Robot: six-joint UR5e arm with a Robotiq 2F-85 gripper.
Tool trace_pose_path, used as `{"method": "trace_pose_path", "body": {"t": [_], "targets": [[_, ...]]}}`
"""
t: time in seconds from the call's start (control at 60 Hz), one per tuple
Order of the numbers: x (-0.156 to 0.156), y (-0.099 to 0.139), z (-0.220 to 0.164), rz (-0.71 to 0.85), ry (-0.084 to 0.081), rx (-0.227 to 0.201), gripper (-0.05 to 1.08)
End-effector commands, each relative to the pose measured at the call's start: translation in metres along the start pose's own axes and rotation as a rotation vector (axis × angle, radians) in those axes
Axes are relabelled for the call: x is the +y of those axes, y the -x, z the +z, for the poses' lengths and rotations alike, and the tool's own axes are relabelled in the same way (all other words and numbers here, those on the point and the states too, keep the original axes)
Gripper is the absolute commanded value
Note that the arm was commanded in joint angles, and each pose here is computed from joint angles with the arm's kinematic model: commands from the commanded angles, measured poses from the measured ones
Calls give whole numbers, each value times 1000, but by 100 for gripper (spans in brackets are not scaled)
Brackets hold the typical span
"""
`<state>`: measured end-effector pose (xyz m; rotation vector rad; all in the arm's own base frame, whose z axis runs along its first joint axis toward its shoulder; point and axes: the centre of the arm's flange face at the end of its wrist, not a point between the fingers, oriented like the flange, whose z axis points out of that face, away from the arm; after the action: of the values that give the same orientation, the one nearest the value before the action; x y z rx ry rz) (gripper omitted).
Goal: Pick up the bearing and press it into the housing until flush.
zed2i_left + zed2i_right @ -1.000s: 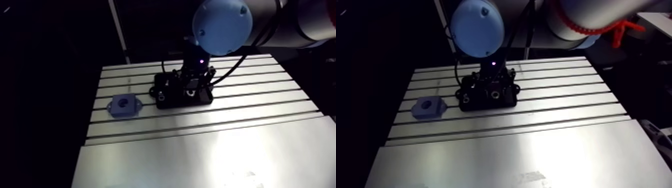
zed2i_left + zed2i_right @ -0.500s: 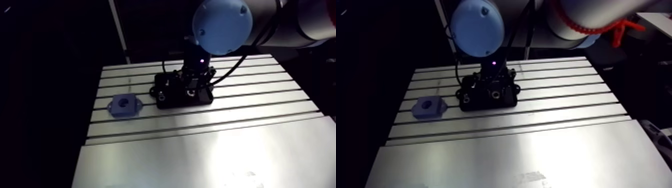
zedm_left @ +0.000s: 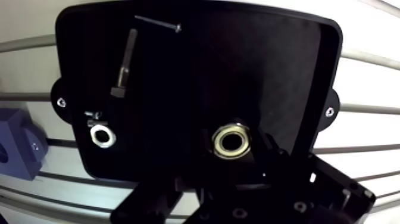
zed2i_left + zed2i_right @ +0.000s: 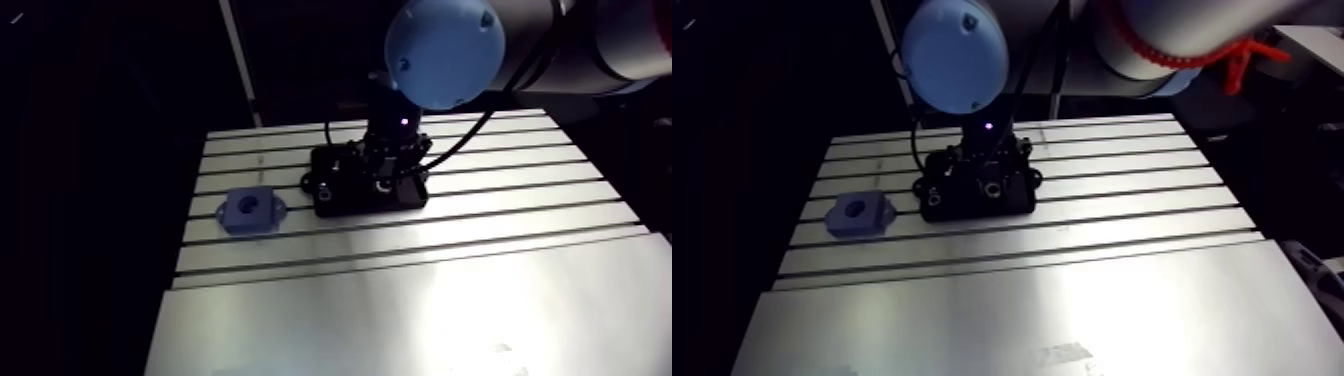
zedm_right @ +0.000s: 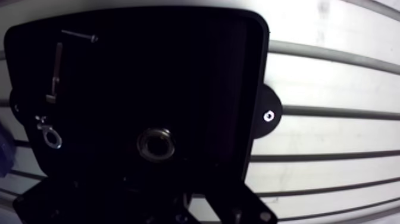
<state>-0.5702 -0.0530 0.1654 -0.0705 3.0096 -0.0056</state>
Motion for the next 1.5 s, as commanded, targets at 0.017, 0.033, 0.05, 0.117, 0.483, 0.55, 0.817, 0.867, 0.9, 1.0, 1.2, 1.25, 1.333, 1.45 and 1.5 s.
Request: {"method": "trace_pose_path", "body": {"t": [0.017,0.033,0.05,0.117,0.483,0.55,0.817,0.867,0.9,1.0,1.2,1.25,1.333,1.45,1.5], "targets": [[-1,0,-1,-3,1,2,60],[-1,0,-2,-3,1,4,60],[-1,0,-2,-3,1,4,60],[-1,0,-4,-2,2,8,61],[0,1,-21,0,13,29,64],[1,1,-27,0,16,37,65],[-14,9,-66,-17,19,64,67],[-24,10,-72,-28,19,56,67],[-29,11,-75,-34,21,55,68],[-34,15,-84,-35,20,54,68],[-64,20,-94,-24,19,28,68],[-67,20,-93,-14,18,25,68],[-87,22,-92,-8,22,22,68],[-105,23,-87,2,23,17,68],[-120,23,-81,5,26,10,68]]}}
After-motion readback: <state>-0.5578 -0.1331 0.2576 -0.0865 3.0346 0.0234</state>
